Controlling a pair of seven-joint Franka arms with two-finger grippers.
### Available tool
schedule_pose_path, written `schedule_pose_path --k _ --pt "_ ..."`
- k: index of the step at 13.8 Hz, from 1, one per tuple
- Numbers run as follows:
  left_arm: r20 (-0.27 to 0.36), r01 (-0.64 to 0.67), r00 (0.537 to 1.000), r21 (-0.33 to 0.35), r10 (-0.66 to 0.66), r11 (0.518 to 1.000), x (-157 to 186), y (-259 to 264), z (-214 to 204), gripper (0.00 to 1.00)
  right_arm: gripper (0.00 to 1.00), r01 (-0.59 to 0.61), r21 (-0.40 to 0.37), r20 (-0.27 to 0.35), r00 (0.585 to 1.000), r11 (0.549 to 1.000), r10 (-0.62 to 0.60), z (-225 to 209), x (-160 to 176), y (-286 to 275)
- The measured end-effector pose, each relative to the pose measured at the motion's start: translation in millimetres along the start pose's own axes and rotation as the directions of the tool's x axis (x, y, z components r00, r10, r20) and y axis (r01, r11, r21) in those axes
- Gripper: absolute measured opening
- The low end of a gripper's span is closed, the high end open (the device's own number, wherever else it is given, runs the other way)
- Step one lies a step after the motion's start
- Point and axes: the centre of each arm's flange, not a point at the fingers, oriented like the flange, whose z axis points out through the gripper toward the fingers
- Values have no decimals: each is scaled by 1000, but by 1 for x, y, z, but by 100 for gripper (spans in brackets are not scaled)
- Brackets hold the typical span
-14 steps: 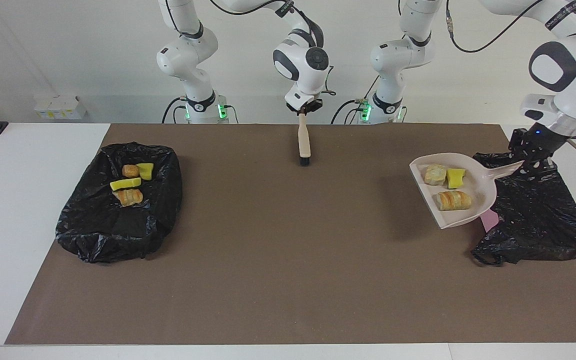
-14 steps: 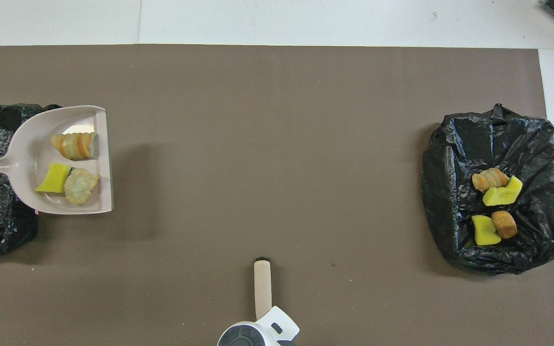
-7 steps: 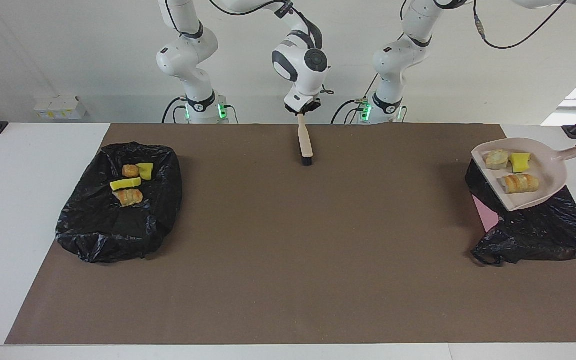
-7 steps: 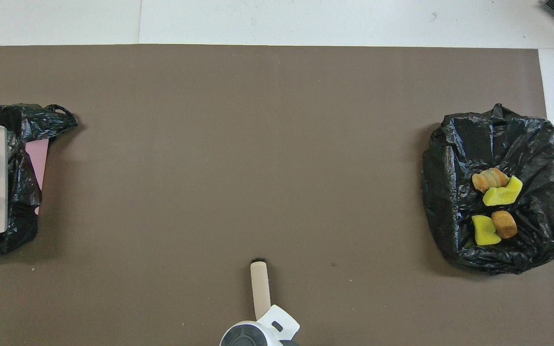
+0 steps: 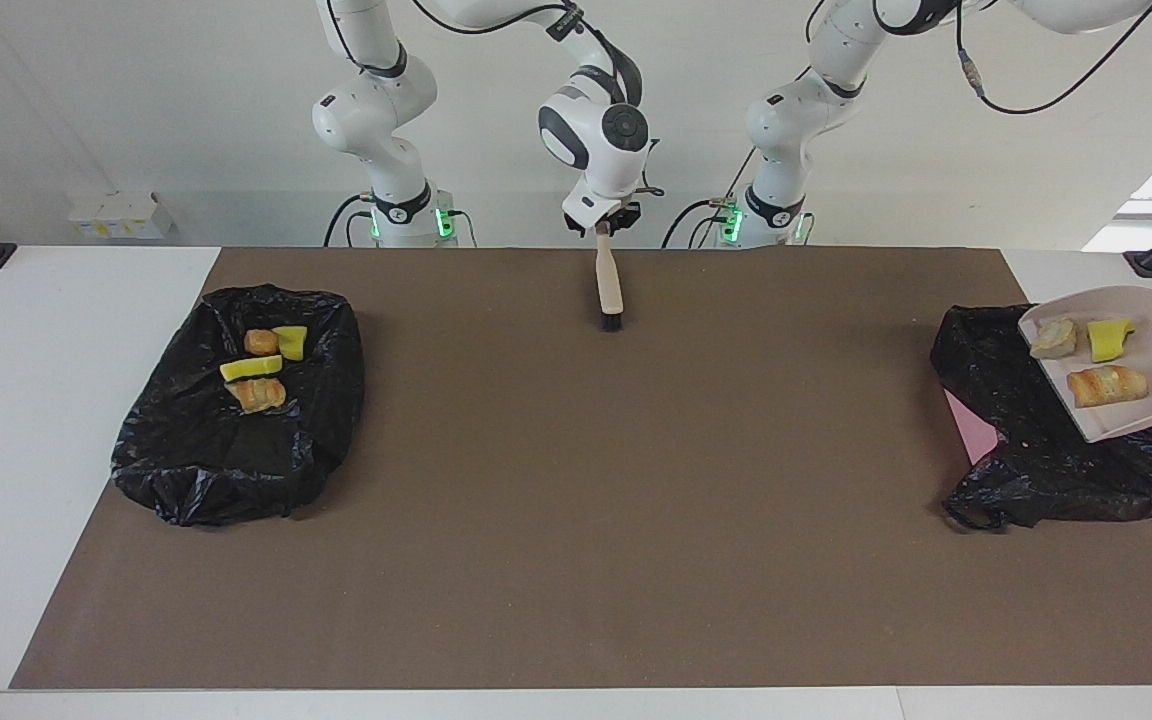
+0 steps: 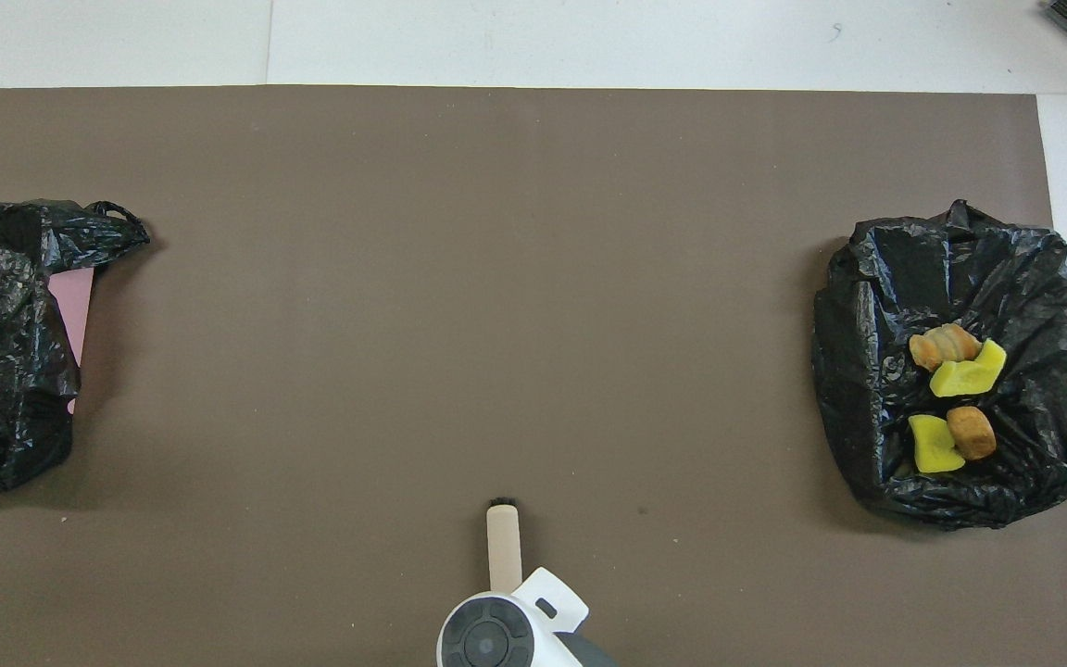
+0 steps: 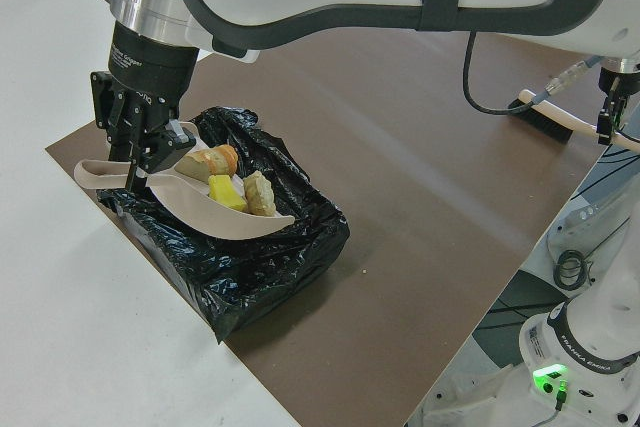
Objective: Sweep and dump trash in bin
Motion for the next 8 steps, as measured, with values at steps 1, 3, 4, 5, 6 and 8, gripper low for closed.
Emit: schedule_pose_path --k 1,3,4,5,6,8 --pt "29 -10 1000 -5 10 1000 10 -5 2 31 81 -16 20 -10 1000 1000 16 -10 8 3" --pt "111 -15 994 -28 18 1000 39 -16 0 31 89 -68 86 -43 997 994 71 -44 32 18" --pt "159 -7 987 -36 12 999 50 -18 -3 31 95 -95 122 -59 993 988 103 -64 45 29" --pt "211 0 977 -41 8 999 57 -17 -7 31 100 -120 153 -69 989 981 132 -84 59 43" --pt "266 2 964 -43 9 999 60 -15 -13 31 100 -146 176 -72 984 974 160 -105 72 58" --pt "347 9 938 -40 6 999 55 -10 -25 31 100 -169 208 -100 976 963 193 -139 91 82"
